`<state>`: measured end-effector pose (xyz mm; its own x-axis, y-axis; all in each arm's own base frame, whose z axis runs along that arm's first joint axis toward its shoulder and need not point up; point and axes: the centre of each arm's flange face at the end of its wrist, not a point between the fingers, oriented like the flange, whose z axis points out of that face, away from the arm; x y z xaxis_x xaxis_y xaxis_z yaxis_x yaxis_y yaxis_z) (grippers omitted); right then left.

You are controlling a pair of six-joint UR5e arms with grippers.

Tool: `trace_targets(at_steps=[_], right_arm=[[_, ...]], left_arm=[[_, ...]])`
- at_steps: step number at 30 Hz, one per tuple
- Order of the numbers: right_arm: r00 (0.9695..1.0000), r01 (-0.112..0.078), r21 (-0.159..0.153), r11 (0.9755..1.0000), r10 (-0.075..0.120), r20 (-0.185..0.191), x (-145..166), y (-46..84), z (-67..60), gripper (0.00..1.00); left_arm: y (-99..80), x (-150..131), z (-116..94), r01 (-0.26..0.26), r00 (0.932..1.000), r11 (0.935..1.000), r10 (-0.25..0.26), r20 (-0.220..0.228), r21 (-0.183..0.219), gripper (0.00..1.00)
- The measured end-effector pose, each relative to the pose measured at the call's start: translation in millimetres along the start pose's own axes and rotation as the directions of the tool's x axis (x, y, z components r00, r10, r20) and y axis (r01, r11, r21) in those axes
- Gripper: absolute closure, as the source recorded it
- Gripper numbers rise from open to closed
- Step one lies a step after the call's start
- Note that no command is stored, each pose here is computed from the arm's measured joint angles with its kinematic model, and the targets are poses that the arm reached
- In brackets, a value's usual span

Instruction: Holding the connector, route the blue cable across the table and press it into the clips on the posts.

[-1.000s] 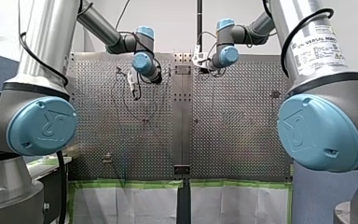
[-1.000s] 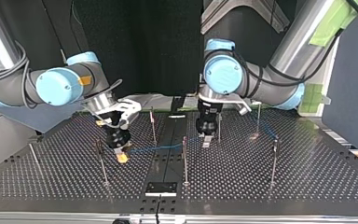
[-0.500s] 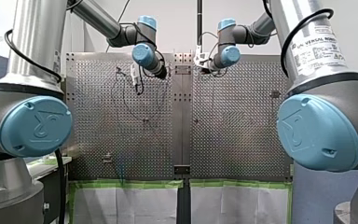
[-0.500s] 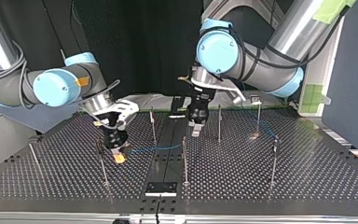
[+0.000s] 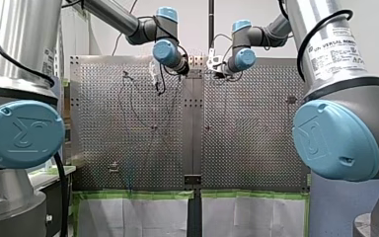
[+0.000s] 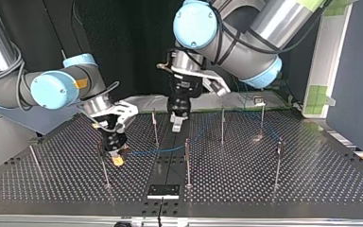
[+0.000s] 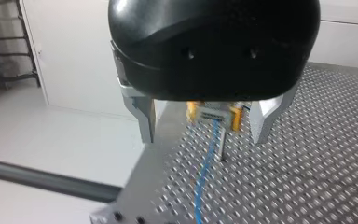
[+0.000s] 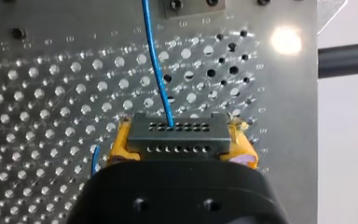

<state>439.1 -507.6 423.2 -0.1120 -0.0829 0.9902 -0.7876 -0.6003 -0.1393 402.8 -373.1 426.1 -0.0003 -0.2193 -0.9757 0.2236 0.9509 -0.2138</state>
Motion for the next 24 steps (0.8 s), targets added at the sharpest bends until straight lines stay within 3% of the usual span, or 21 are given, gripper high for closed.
trace_targets(at_steps=[8,24], right_arm=[[0.9998,0.013,-0.015,0.9998,-0.013,0.014,-1,1.9,-1.9,0.98],[0.9999,0.017,-0.015,0.9997,-0.017,0.000,10,0.6,-6.4,0.98]], left_arm=[[-20.8,-14,-1,0.007,0.9995,1.0000,-0.007,0.031,0.002,0.00],[-28.2,10,52,-0.056,0.9976,0.9975,0.054,-0.042,-0.042,0.00]])
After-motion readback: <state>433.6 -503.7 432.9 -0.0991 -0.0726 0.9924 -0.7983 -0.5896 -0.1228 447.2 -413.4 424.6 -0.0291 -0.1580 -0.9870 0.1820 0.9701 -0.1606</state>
